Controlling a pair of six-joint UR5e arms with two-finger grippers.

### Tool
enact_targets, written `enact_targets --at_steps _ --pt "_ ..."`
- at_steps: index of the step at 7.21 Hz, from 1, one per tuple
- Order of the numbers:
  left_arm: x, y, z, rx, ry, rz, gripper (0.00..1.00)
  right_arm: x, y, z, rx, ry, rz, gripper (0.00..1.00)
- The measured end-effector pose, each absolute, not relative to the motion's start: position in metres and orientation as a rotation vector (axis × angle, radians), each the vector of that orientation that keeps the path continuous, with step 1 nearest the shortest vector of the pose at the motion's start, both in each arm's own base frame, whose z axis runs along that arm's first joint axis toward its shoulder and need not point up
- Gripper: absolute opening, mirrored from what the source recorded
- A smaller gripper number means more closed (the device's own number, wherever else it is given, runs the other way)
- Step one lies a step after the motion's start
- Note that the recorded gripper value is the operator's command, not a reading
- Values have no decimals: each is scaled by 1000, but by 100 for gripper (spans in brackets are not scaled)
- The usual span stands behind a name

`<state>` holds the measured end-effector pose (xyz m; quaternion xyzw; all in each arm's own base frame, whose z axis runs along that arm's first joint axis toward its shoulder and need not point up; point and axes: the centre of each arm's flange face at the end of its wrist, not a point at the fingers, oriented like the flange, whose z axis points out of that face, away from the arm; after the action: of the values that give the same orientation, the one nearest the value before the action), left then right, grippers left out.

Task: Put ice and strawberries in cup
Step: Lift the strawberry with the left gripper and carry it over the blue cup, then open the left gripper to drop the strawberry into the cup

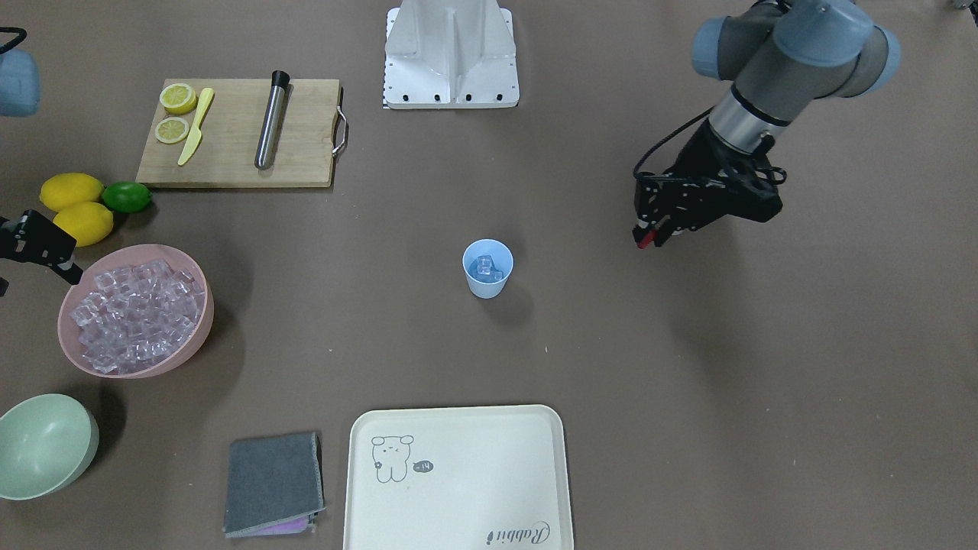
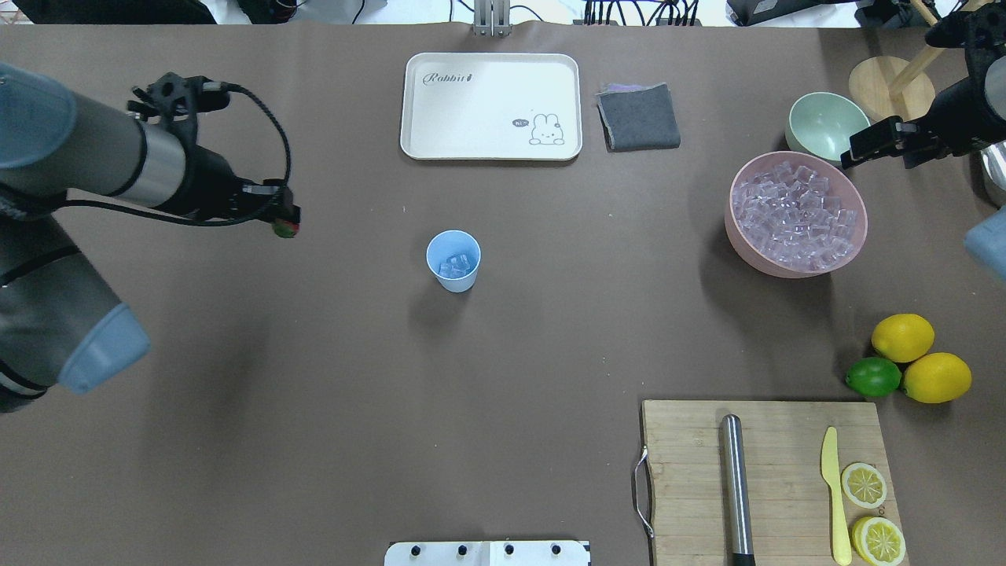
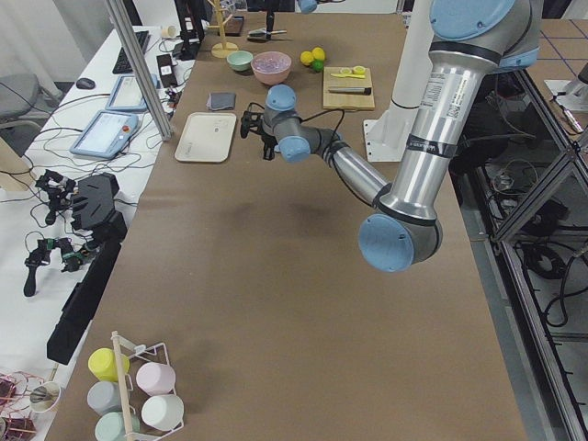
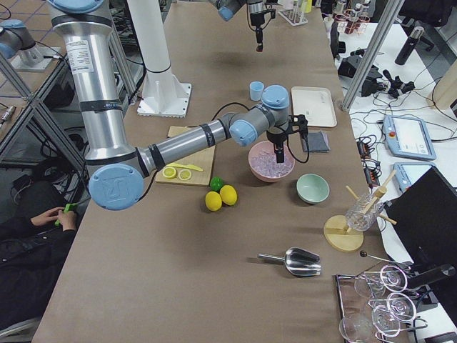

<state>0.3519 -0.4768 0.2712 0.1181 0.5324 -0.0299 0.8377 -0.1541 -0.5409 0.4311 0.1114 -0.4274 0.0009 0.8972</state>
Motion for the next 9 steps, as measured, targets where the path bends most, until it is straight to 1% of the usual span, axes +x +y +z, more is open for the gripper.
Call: enact_targets --at_steps 2,3,5,8,9 --pt "433 -448 207 239 1174 -94 0 -154 -540 428 236 -888 0 99" --pt "467 -440 191 249 1172 -107 0 -154 -540 428 238 -889 -1 99" --pt "504 -445 177 262 1159 -117 0 -153 -539 427 239 -890 -2 99" --pt "517 -462 184 268 1130 -129 0 -153 -539 426 241 -891 -3 99" --pt "520 -468 191 269 1121 -135 26 -153 -539 426 242 -891 -3 99"
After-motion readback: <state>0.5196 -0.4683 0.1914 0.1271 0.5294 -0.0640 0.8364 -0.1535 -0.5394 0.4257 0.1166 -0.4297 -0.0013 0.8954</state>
